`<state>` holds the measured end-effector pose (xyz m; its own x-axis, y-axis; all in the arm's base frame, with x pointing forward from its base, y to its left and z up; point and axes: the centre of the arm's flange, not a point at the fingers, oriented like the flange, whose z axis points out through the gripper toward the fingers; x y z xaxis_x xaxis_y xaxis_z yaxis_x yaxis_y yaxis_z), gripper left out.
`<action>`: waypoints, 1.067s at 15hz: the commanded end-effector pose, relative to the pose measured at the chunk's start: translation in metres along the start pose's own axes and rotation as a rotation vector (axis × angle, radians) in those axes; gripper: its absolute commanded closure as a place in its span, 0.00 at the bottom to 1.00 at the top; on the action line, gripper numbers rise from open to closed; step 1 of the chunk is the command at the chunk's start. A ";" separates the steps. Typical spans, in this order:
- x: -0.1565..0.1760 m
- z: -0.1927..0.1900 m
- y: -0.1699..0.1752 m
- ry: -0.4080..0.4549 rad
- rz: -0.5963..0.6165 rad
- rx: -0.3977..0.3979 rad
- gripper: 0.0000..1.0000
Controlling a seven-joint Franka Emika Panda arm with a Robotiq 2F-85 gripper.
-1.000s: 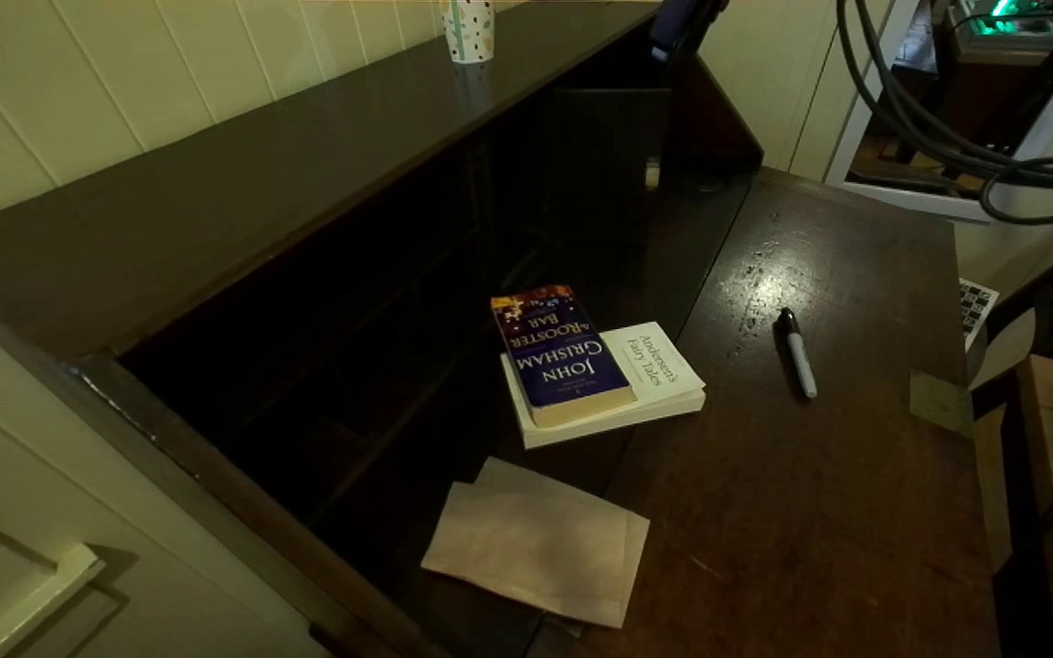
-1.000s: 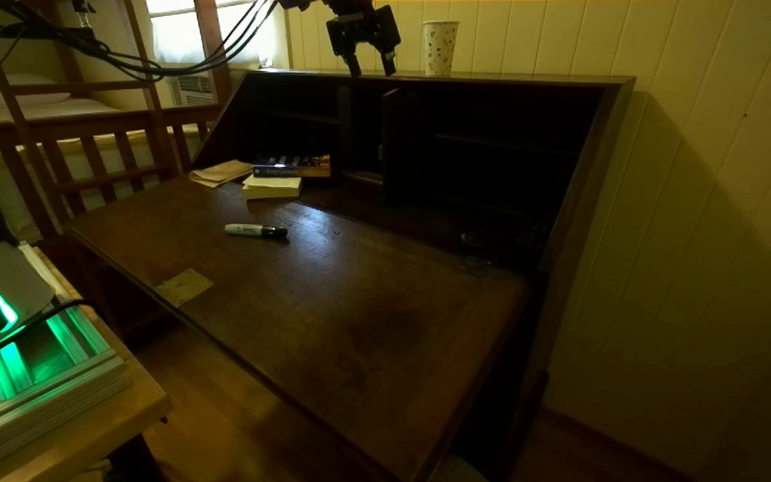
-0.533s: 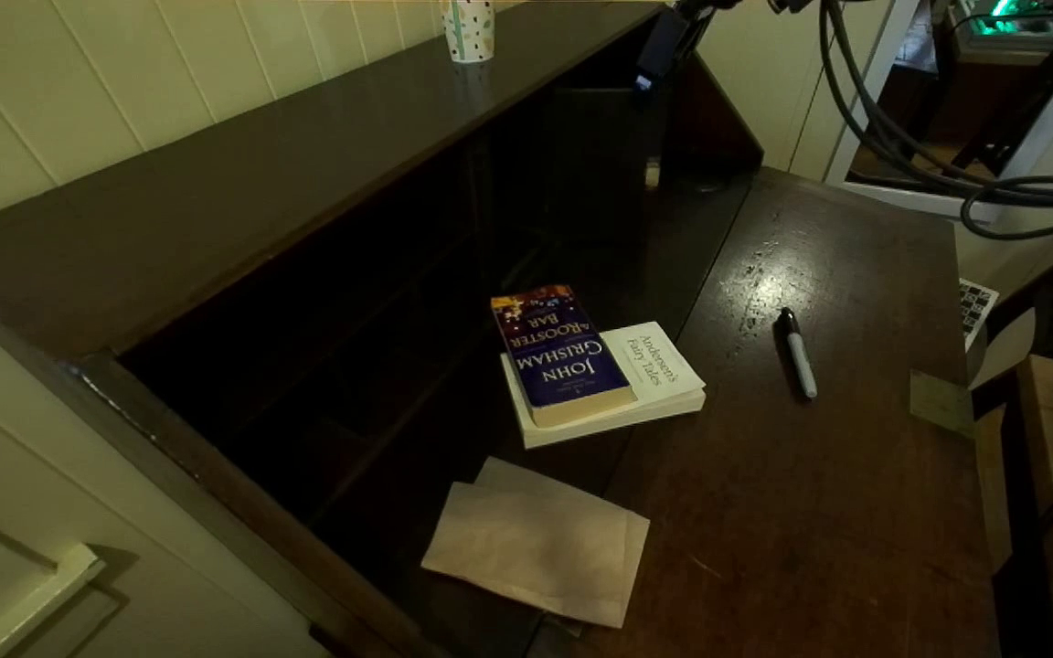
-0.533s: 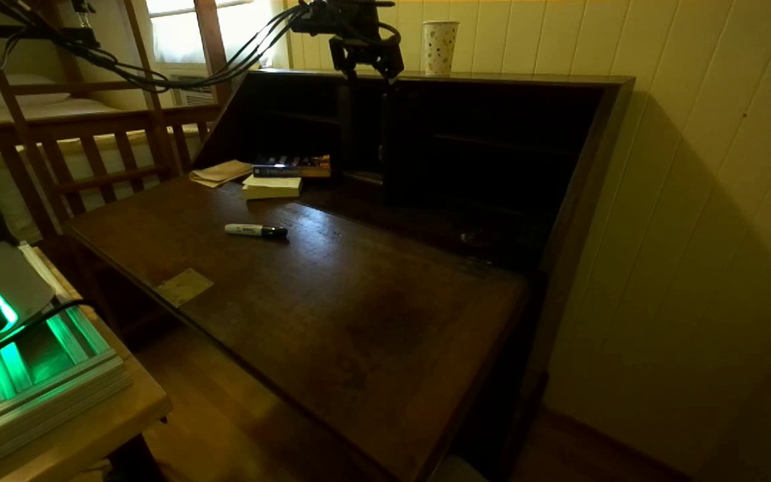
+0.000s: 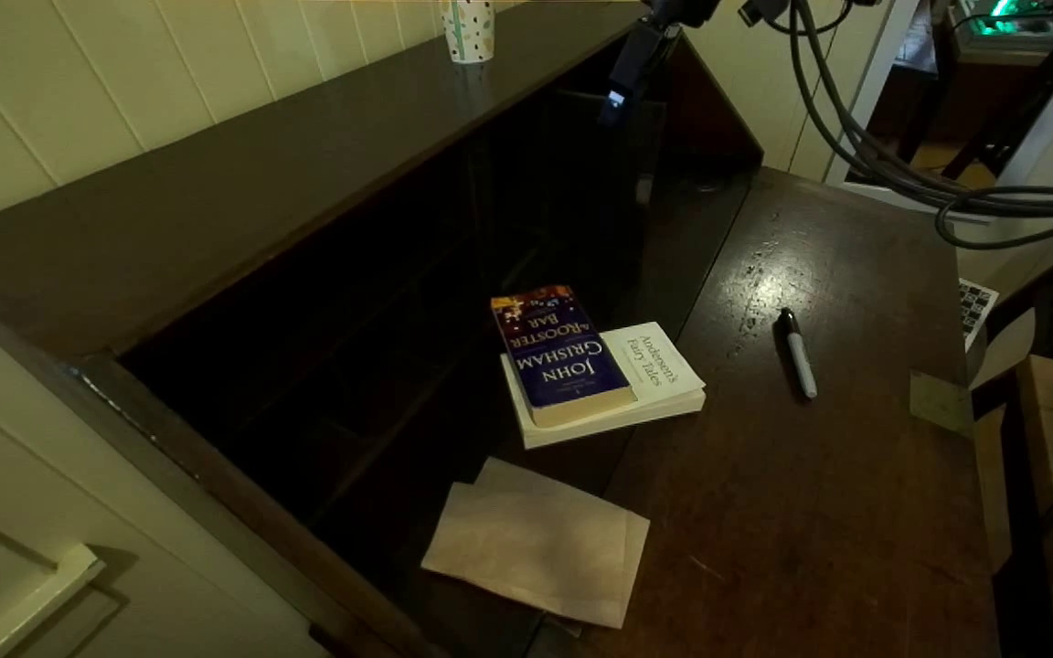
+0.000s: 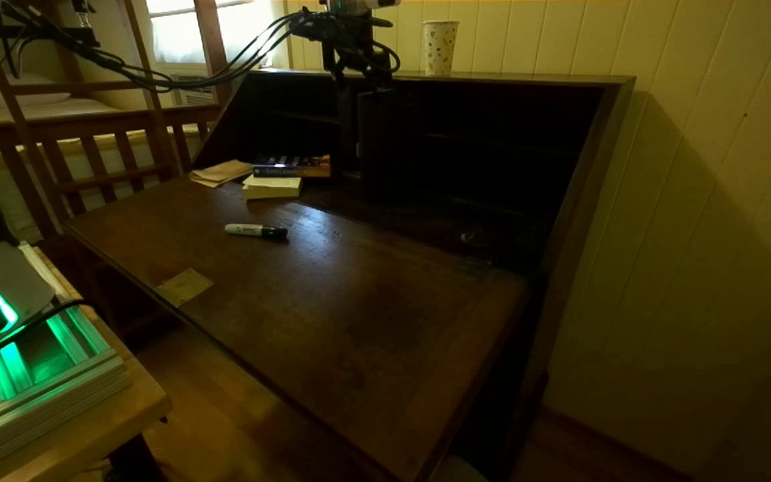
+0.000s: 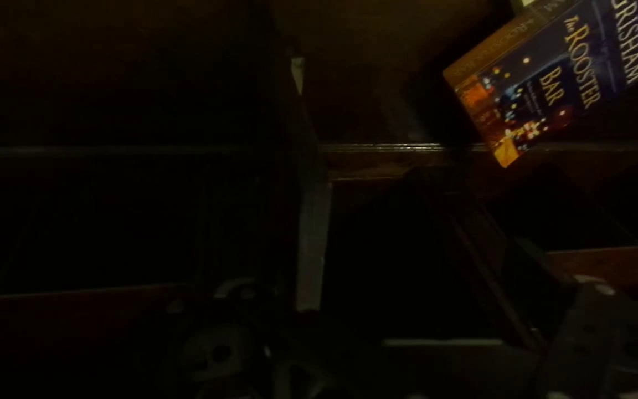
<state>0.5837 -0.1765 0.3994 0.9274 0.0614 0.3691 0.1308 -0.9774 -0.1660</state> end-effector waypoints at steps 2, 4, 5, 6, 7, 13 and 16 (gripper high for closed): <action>0.020 0.019 -0.012 -0.037 -0.068 0.072 0.00; 0.028 0.031 -0.022 -0.058 -0.068 0.082 0.00; 0.031 0.036 -0.027 -0.064 -0.074 0.094 0.00; 0.033 0.041 -0.033 -0.067 -0.086 0.111 0.00; 0.036 0.045 -0.039 -0.069 -0.098 0.128 0.00; 0.053 0.053 -0.069 -0.026 -0.117 0.184 0.00; 0.059 0.058 -0.078 0.030 -0.097 0.117 0.00</action>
<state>0.6366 -0.0926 0.3839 0.9122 0.1832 0.3665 0.2885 -0.9223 -0.2570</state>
